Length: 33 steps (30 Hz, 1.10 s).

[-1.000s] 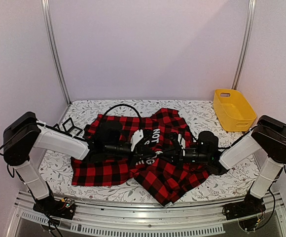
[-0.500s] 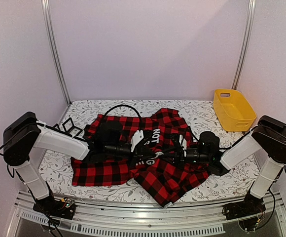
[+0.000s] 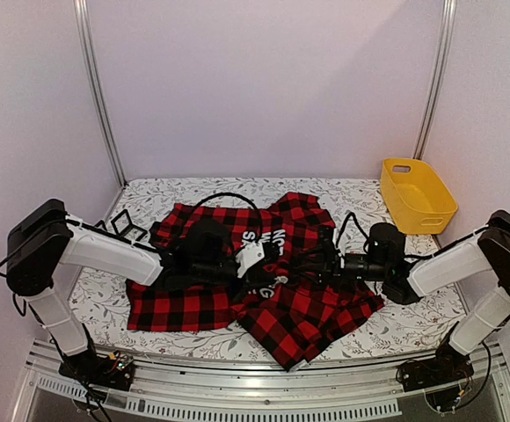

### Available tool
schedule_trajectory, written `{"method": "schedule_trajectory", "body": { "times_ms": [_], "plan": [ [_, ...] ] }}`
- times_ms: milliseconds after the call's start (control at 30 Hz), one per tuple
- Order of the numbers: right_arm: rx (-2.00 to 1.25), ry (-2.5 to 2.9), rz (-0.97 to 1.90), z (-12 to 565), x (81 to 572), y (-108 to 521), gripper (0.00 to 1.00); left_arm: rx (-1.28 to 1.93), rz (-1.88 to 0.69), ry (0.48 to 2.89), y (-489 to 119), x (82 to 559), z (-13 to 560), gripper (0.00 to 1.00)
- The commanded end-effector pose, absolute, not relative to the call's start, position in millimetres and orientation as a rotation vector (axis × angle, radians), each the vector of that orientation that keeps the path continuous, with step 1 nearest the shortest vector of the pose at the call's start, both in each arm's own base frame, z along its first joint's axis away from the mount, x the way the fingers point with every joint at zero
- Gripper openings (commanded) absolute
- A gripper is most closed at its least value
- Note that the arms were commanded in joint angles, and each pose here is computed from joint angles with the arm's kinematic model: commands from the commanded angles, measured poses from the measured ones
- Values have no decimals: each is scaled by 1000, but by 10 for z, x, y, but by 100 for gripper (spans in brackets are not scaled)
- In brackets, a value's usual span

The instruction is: Pin the brooch onto the clothing

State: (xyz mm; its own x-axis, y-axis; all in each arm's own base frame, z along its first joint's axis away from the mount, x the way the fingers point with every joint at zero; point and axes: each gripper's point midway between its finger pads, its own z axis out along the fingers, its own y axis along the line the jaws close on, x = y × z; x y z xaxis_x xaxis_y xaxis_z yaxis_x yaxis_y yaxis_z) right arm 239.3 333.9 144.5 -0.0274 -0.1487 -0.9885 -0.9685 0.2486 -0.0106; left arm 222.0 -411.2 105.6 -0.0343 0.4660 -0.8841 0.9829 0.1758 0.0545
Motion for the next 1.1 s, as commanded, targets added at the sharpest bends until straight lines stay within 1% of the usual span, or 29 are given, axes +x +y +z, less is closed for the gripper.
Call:
{"method": "schedule_trajectory", "body": {
  "times_ms": [0, 67, 133, 167, 200, 300, 367, 467, 533, 600, 633, 667, 733, 800, 833, 900, 967, 1067],
  "plan": [
    [-1094, 1461, 855, 1537, 2471, 3195, 43, 1584, -525, 1594, -4128, 2164, 848, 4],
    [-1080, 1478, 826, 1539, 2491, 3151, 44, 1662, -472, 1598, -4143, 2057, 794, 20],
    [-1064, 1484, 804, 1571, 2503, 3112, 45, 1746, -492, 1605, -4196, 1874, 761, 38],
    [-1055, 1489, 795, 1587, 2510, 3095, 45, 1797, -529, 1641, -4188, 1753, 704, 45],
    [-1044, 1502, 785, 1587, 2525, 3075, 45, 1832, -599, 1671, -4221, 1632, 708, 48],
    [-971, 1558, 746, 1650, 2614, 3001, 46, 1908, -823, 1807, -4273, 1316, 748, 49],
    [-889, 1617, 695, 1704, 2749, 2924, 46, 1936, -871, 1860, -4264, 1245, 792, 47],
    [-792, 1727, 610, 1687, 2946, 2812, 47, 1926, -878, 1824, -4218, 1232, 991, 47],
    [-709, 1829, 523, 1612, 3109, 2684, 47, 1845, -895, 1779, -4162, 1313, 1229, 47],
    [-645, 1917, 453, 1539, 3250, 2573, 46, 1699, -877, 1730, -4089, 1515, 1505, 47],
    [-579, 1979, 411, 1482, 3336, 2486, 46, 1579, -869, 1705, -4042, 1695, 1703, 49],
    [-539, 2033, 359, 1435, 3410, 2408, 46, 1446, -865, 1730, -3966, 1903, 1817, 52],
    [-488, 2169, 238, 1215, 3537, 2275, 45, 1153, -852, 1843, -3721, 2389, 1890, 55],
    [-477, 2292, 140, 981, 3597, 2196, 43, 816, -809, 2015, -3392, 2897, 1772, 55],
    [-480, 2321, 121, 956, 3637, 2208, 41, 671, -775, 2105, -3212, 3099, 1628, 55],
    [-506, 2399, 76, 729, 3644, 2205, 39, 423, -696, 2276, -2849, 3383, 1240, 54],
    [-519, 2454, 34, 579, 3652, 2185, 37, 255, -619, 2438, -2538, 3486, 805, 52],
    [-544, 2565, -29, 303, 3624, 2116, 35, 61, -494, 2571, -2145, 3533, 283, 51]
  ]
}}
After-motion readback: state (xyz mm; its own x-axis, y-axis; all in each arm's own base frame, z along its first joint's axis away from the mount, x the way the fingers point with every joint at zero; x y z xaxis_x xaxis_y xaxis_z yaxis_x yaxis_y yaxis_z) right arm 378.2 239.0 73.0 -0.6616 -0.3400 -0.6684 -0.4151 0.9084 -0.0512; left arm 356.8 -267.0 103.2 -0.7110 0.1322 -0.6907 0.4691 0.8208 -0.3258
